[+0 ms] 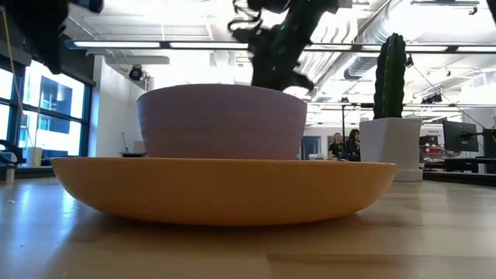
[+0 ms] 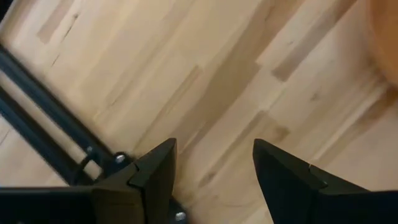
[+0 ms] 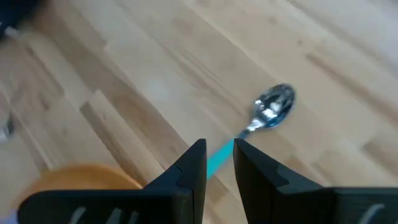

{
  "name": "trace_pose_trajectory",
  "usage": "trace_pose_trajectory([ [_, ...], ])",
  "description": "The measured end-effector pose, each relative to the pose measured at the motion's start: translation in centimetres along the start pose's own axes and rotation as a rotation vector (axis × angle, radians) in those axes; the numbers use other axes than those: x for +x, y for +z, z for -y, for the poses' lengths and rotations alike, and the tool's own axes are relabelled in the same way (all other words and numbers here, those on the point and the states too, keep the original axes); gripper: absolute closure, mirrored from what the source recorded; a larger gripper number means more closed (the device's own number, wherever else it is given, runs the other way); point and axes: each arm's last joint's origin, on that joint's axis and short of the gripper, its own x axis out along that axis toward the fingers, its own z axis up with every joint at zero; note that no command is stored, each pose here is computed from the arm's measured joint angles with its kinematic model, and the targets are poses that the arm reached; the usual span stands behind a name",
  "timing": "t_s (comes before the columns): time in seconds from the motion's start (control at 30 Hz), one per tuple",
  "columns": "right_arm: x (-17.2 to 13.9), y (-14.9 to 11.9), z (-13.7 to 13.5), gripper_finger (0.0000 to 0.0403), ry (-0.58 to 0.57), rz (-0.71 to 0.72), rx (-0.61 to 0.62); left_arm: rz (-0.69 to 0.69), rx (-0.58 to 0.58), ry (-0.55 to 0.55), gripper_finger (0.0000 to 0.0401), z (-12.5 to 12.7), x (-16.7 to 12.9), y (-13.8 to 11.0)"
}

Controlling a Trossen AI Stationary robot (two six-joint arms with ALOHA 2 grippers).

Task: Set table place
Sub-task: Put the green spoon into the purple bowl

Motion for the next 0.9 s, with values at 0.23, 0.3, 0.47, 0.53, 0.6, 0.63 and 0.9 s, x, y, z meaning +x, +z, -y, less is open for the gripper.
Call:
trace_pose_trajectory([
  [0.23, 5.4, -0.6, 0.7, 0.0331, -0.012, -0.101, 0.261, 0.040, 0.106, -0.059, 0.0201, -3.8, 0.4, -1.7],
  [0.3, 6.5, -0.9, 0.6, 0.0331, -0.008, -0.117, 0.312, 0.062, 0.133, -0.084, 0.0201, -4.6, 0.2, -1.9],
  [0.47, 7.6, -2.0, 0.3, 0.0331, -0.038, -0.162, 0.391, 0.133, 0.170, -0.137, 0.0201, -6.1, -0.5, -2.1],
  [0.53, 7.6, -2.2, 0.2, 0.0331, -0.044, -0.176, 0.407, 0.153, 0.182, -0.151, 0.0201, -6.7, -0.7, -2.3],
  [0.6, 7.5, -2.3, 0.2, 0.0331, -0.042, -0.190, 0.412, 0.171, 0.187, -0.155, 0.0201, -6.9, -0.8, -2.3],
  [0.63, 7.5, -2.3, 0.2, 0.0331, -0.038, -0.195, 0.413, 0.181, 0.188, -0.156, 0.0201, -7.2, -0.8, -2.3],
  [0.9, 7.6, -1.9, 0.9, 0.0331, -0.009, -0.246, 0.436, 0.214, 0.221, -0.151, 0.0201, -7.1, -0.9, -2.2],
])
